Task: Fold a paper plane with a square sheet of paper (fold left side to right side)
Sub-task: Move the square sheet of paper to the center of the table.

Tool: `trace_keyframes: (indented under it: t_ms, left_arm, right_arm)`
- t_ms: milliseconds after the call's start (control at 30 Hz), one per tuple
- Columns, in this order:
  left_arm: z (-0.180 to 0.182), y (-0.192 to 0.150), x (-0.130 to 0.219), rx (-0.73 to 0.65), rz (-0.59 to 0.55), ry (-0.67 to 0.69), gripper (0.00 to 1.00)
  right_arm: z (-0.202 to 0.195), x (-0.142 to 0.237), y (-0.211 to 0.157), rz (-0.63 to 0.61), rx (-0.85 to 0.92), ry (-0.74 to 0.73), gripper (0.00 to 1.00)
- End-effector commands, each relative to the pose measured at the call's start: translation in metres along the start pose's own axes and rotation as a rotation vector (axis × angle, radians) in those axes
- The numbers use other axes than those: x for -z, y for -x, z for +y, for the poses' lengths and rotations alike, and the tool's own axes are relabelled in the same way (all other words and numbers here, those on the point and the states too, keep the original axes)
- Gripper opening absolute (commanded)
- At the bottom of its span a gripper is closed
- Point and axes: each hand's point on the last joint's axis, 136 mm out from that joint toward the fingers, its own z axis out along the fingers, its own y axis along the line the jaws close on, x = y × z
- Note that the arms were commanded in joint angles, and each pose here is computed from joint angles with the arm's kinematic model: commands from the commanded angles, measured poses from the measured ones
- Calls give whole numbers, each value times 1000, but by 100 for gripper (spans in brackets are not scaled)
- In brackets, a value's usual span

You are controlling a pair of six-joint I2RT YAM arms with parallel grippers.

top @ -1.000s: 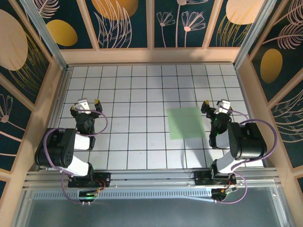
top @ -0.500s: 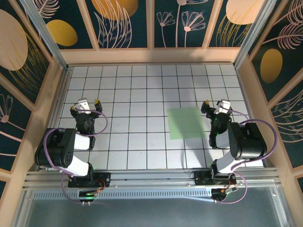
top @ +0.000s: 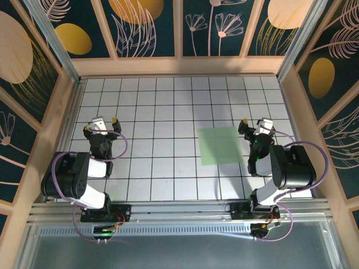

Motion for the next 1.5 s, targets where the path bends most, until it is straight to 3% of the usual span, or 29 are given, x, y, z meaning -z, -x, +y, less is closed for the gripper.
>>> trace_keyframes:
  t_ms: [0,300,467,633,833,1067,1267,1467]
  left_arm:
    - [-2,6,-1,21,-19,-15,99]
    - [1,43,-14,53,44,46,99]
    - [-15,80,-17,303,80,-9,99]
    - [-46,99,-17,400,203,-137,99]
    - [-69,84,-1,408,374,-195,99]
    - [-157,47,42,420,585,-457,99]
    - [-229,18,77,409,729,-649,99]
    - [-276,-5,97,401,830,-731,99]
  right_arm:
    - [-1,0,13,-46,-15,-20,99]
    - [8,-1,33,-21,16,-18,99]
    - [16,-2,64,66,-3,-5,99]
    - [33,7,71,254,-126,67,99]
    - [68,37,60,467,-325,225,98]
    - [85,68,34,664,-484,269,97]
    - [104,82,-3,827,-471,283,92]
    - [124,90,-48,983,-426,315,87]
